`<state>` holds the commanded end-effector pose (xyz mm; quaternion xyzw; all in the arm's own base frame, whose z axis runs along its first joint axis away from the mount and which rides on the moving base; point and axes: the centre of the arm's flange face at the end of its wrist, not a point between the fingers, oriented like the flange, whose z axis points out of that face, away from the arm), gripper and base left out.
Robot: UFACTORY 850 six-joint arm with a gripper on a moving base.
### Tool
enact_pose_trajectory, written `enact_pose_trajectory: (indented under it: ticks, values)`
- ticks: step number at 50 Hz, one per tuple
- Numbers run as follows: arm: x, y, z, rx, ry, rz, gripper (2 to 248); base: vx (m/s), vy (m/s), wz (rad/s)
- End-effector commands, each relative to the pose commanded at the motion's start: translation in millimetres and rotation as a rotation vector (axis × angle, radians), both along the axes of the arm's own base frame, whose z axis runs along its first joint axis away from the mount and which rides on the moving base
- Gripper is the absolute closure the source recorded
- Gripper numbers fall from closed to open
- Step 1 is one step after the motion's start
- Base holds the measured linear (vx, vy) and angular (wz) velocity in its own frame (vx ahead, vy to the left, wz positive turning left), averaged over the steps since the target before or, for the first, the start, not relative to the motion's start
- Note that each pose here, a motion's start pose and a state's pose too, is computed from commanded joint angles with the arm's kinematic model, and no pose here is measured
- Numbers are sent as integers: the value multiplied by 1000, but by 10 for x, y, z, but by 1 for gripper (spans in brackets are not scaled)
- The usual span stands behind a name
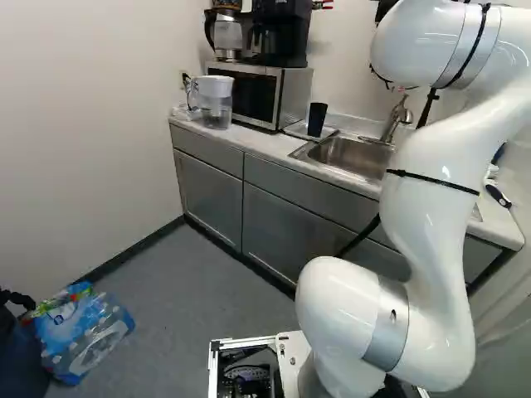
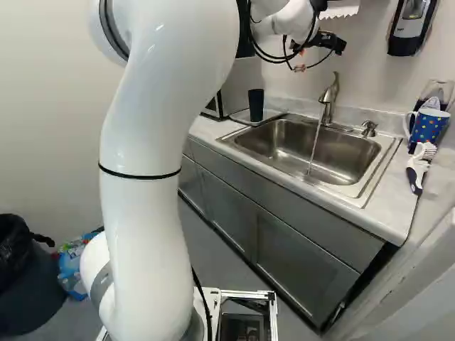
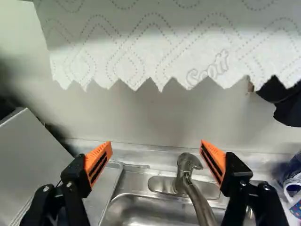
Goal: Rinse the cup and place it in the tray
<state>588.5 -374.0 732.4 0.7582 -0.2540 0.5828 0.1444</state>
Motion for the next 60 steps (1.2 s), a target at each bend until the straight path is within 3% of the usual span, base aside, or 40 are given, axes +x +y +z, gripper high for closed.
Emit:
enact_pose_trajectory:
  ticks: [26, 60]
  values:
    - [44, -24, -289, 23, 36, 0, 3, 0, 0, 0]
    - [198, -35, -308, 16, 26, 11, 3, 0, 0, 0]
